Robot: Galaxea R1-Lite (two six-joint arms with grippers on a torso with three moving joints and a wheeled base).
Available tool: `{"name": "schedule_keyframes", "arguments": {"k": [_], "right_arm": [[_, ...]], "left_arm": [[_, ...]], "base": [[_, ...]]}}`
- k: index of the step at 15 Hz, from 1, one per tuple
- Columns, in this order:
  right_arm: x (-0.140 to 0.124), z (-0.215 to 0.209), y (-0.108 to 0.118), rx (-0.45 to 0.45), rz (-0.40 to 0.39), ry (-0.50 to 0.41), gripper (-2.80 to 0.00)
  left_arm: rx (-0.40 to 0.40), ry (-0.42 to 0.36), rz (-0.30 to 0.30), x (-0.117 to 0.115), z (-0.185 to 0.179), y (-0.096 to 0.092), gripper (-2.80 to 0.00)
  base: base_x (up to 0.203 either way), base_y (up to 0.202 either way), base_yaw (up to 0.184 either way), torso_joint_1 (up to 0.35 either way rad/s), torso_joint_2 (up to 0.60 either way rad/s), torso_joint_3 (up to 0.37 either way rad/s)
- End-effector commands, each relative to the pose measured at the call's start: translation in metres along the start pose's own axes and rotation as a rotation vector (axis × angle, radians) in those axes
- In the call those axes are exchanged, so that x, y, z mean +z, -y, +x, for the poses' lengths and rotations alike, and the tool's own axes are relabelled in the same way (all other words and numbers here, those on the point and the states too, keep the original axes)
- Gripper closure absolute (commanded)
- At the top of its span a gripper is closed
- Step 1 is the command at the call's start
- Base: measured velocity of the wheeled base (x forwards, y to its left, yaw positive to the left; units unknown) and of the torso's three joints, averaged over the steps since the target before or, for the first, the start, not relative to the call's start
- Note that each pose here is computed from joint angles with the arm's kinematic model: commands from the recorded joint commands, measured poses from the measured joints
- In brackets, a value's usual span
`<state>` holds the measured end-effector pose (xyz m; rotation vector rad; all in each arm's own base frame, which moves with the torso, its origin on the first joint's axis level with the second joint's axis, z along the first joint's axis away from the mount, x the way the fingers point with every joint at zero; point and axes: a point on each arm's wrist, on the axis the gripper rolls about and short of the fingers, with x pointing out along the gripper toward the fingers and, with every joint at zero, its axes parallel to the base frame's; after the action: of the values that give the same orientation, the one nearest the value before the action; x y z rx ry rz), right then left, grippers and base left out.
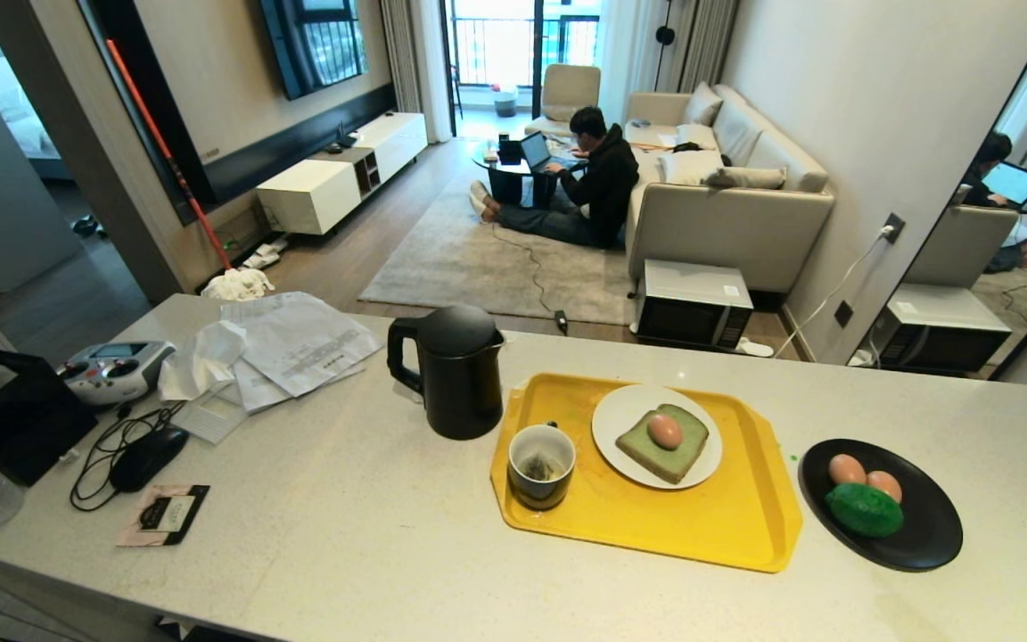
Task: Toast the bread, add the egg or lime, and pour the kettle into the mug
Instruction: Pick up the kettle
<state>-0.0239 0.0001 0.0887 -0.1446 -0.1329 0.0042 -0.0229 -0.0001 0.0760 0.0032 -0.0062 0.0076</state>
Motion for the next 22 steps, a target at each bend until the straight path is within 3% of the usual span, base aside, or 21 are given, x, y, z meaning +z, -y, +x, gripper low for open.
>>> {"name": "schedule_keyframes", "arguments": {"k": [1, 3, 10, 22], "right_arm": [[-0.0085, -0.0001, -0.0013, 0.015, 0.005, -0.083, 0.00], [-0.0137, -0.0007, -0.0022, 0.029, 0.021, -0.135, 0.00], [-0.0136, -0.0006, -0.0023, 0.026, 0.090, -0.133, 0.00], [-0.0137, -0.0006, -0.0022, 0.023, 0.091, -0.134, 0.00]], "left_arm": [[0.001, 0.001, 0.000, 0.0000, 0.0000, 0.0000, 0.00], [0.000, 0.001, 0.000, 0.0001, -0.0001, 0.0000, 0.00], [0.001, 0.001, 0.000, -0.0001, 0.0000, 0.0000, 0.00], [0.000, 0.001, 0.000, 0.0001, -0.0001, 0.0000, 0.00]], "base": [[0.000, 0.000, 0.000, 0.000, 0.00, 0.000], [0.000, 0.000, 0.000, 0.000, 0.00, 0.000], [0.000, 0.000, 0.000, 0.000, 0.00, 0.000], [0.000, 0.000, 0.000, 0.000, 0.00, 0.000]]}}
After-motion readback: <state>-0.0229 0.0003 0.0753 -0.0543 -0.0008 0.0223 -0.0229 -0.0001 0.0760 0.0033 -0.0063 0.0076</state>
